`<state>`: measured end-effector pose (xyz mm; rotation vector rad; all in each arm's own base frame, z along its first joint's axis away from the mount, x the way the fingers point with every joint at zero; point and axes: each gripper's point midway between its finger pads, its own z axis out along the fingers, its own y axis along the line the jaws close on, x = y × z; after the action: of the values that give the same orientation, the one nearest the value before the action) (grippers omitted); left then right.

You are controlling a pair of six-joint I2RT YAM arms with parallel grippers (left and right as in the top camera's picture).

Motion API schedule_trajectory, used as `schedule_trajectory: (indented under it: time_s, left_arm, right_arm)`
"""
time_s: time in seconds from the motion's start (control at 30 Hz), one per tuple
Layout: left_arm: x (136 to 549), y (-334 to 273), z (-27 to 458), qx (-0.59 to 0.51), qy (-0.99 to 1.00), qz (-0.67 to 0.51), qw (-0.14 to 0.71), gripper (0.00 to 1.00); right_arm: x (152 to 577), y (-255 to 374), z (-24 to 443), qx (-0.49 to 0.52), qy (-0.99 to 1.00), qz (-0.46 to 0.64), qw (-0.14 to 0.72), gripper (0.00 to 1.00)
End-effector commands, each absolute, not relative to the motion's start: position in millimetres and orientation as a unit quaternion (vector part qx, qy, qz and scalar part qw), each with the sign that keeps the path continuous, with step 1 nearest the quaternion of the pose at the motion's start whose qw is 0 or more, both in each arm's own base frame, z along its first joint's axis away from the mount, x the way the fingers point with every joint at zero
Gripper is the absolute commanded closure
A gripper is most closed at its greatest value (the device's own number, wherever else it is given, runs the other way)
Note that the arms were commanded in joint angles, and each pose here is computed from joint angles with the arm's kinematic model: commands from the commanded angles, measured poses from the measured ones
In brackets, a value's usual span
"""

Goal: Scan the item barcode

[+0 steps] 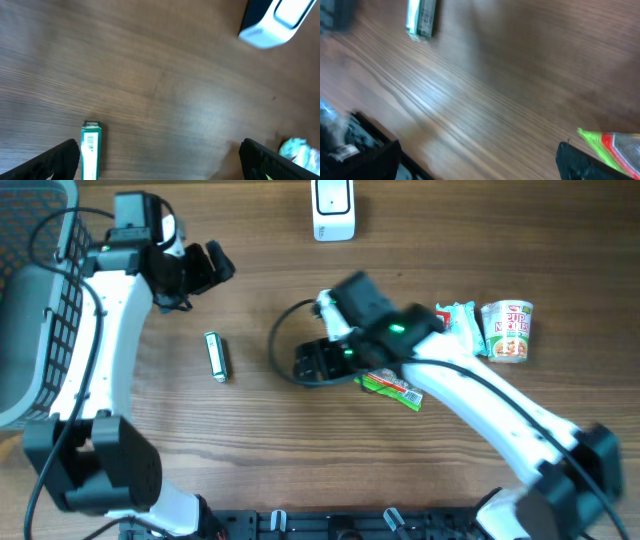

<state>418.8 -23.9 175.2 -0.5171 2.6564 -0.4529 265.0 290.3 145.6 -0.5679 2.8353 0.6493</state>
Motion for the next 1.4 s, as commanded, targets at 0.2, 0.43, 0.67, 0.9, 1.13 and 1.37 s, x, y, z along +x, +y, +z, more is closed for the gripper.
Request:
schedule_trajectory:
  time_s: [0.2, 0.43, 0.67, 0.9, 1.13, 1.37]
  left_arm:
    - [397.2, 54.9, 260.2, -0.262, 0.902, -0.089, 0.331, 0.00]
    - [390.5, 85.6, 256.6, -0.294, 0.895, -0.065, 0.328, 0.00]
    - [390.2, 86.9, 256.6, -0.296, 0.895, -0.064, 0.328, 0.00]
    - [390.2, 86.8, 256.6, -0.296, 0.895, -0.064, 0.328, 0.00]
    - [390.2, 86.8, 256.6, -0.296, 0.895, -0.064, 0.328, 0.00]
    - [390.2, 86.8, 256.6, -0.296, 0.895, -0.064, 0.328, 0.00]
  right_arm:
    - [291.4, 389.9, 154.2, -0.258, 0.930, 0.210, 0.158, 0.00]
    - [285.9, 442.5, 107.4, -0.289, 0.916, 0.224, 0.167, 0.00]
    - [299.7, 464.7, 66.1, -0.280, 0.916, 0.223, 0.184, 0.23]
    - [312.3, 482.3, 41.0, -0.270, 0.912, 0.207, 0.228, 0.22]
    - [311.2, 492.2, 22.7, -0.273, 0.909, 0.195, 0.245, 0.24]
    - [318.2, 485.5, 13.2, -0.266, 0.913, 0.164, 0.262, 0.46]
